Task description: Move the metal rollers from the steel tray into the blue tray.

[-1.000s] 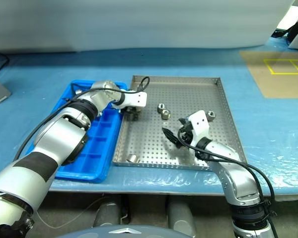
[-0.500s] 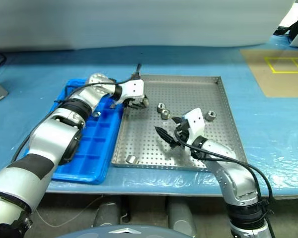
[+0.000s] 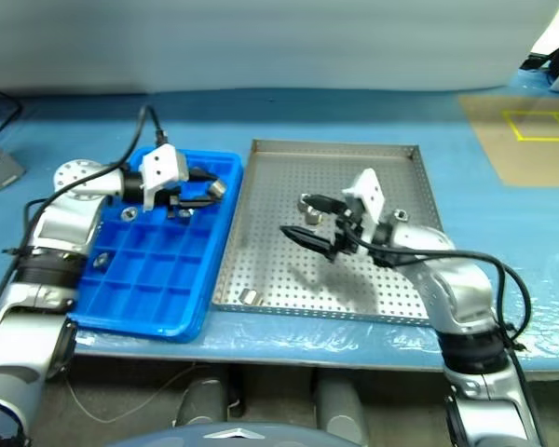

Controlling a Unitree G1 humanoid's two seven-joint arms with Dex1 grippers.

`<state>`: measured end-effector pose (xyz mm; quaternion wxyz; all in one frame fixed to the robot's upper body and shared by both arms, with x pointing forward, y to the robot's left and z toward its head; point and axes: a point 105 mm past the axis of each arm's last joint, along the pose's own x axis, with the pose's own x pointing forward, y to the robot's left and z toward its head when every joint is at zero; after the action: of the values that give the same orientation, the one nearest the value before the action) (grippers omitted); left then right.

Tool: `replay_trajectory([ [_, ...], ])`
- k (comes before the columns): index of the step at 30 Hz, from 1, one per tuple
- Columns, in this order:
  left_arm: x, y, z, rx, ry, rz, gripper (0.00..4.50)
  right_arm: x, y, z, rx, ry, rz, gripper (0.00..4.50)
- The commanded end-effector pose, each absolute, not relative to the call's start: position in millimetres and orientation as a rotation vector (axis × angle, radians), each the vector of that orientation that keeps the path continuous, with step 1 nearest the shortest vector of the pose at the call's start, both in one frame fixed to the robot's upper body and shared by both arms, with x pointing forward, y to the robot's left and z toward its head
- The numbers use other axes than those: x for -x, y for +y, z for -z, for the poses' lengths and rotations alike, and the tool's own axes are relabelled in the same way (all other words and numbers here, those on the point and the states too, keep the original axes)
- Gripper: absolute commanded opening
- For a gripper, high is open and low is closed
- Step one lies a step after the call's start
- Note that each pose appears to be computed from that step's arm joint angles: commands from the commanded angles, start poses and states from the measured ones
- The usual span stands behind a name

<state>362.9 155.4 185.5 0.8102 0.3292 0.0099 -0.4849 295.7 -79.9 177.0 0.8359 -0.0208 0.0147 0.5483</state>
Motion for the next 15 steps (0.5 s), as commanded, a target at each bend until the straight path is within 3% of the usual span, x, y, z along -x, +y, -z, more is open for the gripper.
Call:
replay_trajectory([
  [1, -359.4, 185.1, -187.7, -0.66, 0.041, 0.865, 1.77, -289.4, -69.8, -179.8, 0.061, 0.039, -1.224, 4.16],
  [6, -346.9, 217.5, -159.5, -0.614, 0.144, 0.724, 1.77, -271.4, -64.1, -200.3, 0.083, 0.028, -1.304, 4.16],
  [11, -358.1, 226.9, -145.5, -0.468, 0.15, 0.626, 1.77, -257.0, -66.0, -219.8, 0.081, 0.023, -1.336, 4.16],
  [15, -367.2, 237.2, -136.4, -0.518, 0.178, 0.559, 1.77, -255.8, -69.8, -228.6, 0.09, 0.031, -1.327, 4.16],
])
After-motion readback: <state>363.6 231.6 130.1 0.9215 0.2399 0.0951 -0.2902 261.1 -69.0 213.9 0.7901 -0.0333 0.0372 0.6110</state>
